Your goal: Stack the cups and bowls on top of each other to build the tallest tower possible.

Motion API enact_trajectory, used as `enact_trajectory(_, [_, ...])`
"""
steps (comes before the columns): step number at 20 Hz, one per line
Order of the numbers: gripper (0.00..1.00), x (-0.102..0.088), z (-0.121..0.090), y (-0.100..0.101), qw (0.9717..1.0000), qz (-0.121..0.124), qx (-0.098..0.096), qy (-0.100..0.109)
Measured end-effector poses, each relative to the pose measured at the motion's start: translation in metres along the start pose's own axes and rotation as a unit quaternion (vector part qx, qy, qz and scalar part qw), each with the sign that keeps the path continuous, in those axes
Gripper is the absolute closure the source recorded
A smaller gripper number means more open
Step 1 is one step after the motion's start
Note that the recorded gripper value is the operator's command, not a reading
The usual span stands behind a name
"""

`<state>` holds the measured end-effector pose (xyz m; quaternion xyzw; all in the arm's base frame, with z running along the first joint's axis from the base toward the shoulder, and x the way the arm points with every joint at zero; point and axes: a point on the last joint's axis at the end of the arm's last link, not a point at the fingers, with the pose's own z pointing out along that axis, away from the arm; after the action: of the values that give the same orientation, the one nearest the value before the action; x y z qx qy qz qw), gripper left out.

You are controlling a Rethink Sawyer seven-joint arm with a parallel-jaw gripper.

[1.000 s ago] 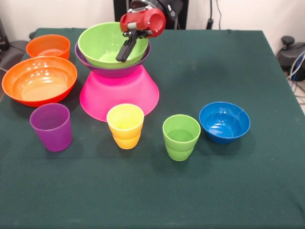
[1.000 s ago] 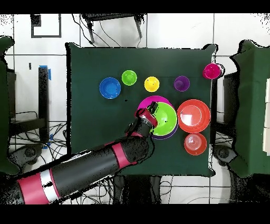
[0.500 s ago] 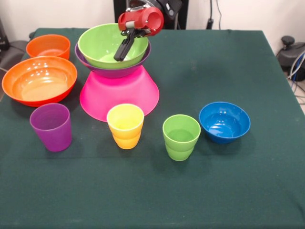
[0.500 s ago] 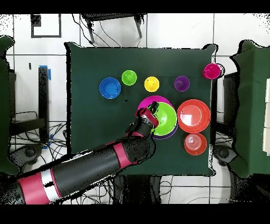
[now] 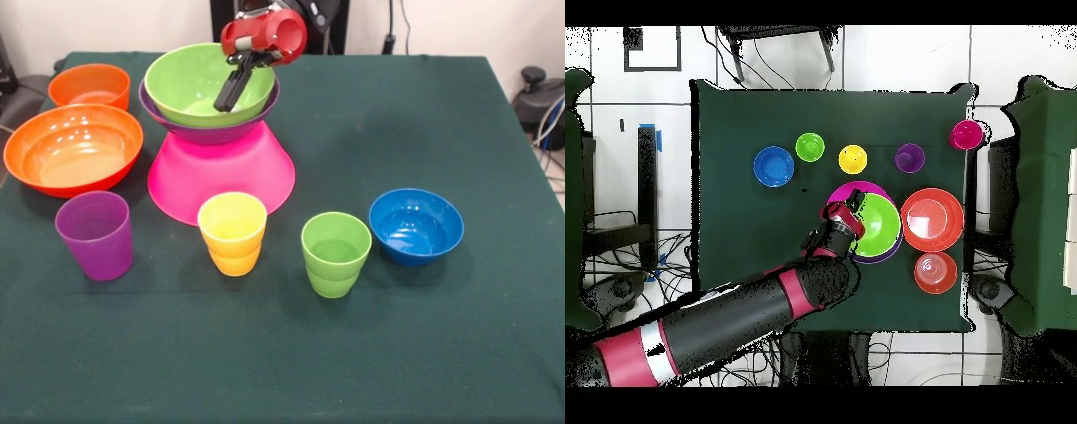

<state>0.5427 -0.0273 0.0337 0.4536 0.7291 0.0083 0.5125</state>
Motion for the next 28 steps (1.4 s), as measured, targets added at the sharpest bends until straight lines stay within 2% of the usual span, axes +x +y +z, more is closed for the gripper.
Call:
enact_trajectory(9, [1.0, 0.005, 0.007, 0.009, 0.9999, 0.0, -0.01, 0.006])
enact_trajectory(15, [1.0, 0.005, 0.006, 0.008, 0.9999, -0.002, -0.009, 0.009])
enact_trajectory(28, [1.0, -0.01, -0.007, 0.022, 0.9996, -0.013, -0.013, 0.023])
